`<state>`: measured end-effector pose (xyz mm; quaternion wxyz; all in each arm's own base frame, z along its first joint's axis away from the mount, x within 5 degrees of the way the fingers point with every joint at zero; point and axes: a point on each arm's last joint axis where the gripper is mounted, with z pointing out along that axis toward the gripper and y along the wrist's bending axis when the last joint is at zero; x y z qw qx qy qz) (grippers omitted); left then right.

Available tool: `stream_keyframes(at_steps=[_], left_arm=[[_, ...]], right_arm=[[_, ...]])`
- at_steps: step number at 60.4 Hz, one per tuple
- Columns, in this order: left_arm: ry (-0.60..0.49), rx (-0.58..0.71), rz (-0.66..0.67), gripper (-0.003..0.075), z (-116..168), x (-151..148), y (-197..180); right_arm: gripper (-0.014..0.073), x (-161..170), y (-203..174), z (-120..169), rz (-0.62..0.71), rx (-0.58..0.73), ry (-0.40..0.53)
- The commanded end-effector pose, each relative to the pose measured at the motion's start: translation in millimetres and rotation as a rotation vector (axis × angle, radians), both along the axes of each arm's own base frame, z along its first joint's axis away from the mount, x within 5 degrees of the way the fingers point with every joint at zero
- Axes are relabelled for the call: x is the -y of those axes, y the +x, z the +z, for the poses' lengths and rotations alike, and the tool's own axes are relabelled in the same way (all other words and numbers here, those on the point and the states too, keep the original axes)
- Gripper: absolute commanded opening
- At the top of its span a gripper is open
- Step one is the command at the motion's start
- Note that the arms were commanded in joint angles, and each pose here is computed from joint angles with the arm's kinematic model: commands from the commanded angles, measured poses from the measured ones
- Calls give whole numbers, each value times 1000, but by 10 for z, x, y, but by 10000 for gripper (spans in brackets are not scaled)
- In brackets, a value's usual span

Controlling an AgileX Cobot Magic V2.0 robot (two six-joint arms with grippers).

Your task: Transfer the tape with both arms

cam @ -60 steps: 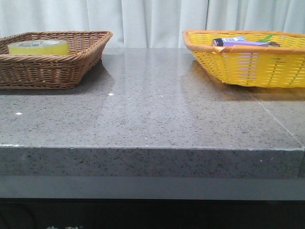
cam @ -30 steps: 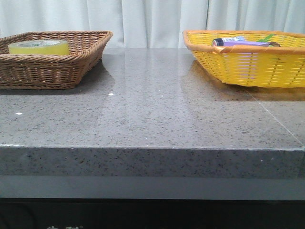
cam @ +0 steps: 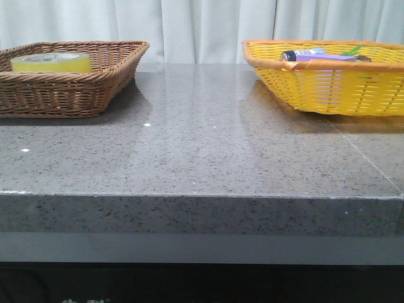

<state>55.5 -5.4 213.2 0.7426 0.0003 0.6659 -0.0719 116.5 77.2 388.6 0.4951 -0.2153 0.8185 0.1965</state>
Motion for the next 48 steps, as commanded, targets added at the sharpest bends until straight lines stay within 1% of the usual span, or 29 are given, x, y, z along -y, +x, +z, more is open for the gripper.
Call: stream_keyframes(at_steps=[1,9,12,15,19,22,28,33,40,45,48], left_arm=[[-12,62,-4,-20,-47,-1,-7],[-12,62,-4,-20,-47,-1,-7],[-12,62,-4,-20,-47,-1,-7],[-12,60,-4,-20,-48,0,-5],[-12,60,-4,-20,-48,0,-5],[-12,60,-4,-20,-48,0,-5],[-12,60,-4,-20,-48,0,-5],[-12,60,-4,-20,-48,0,-5],[-12,60,-4,-20,-48,0,-5],[-12,60,-4,-20,-48,0,-5],[-12,60,-4,-20,-48,0,-5]], right_arm=[[-70,7,2,151,-12,82,59],[-70,7,3,142,-13,84,60],[-70,38,-23,126,-21,104,55],[-70,131,-46,83,-71,160,42],[-70,248,-100,10,-143,235,78],[-70,350,-151,-57,-214,322,115],[-70,515,-316,-322,-323,452,158],[-70,604,-439,-573,-391,528,175],[-70,673,-562,-940,-454,565,174],[-70,703,-622,-1232,-495,555,177],[-70,711,-636,-1354,-508,548,176]])
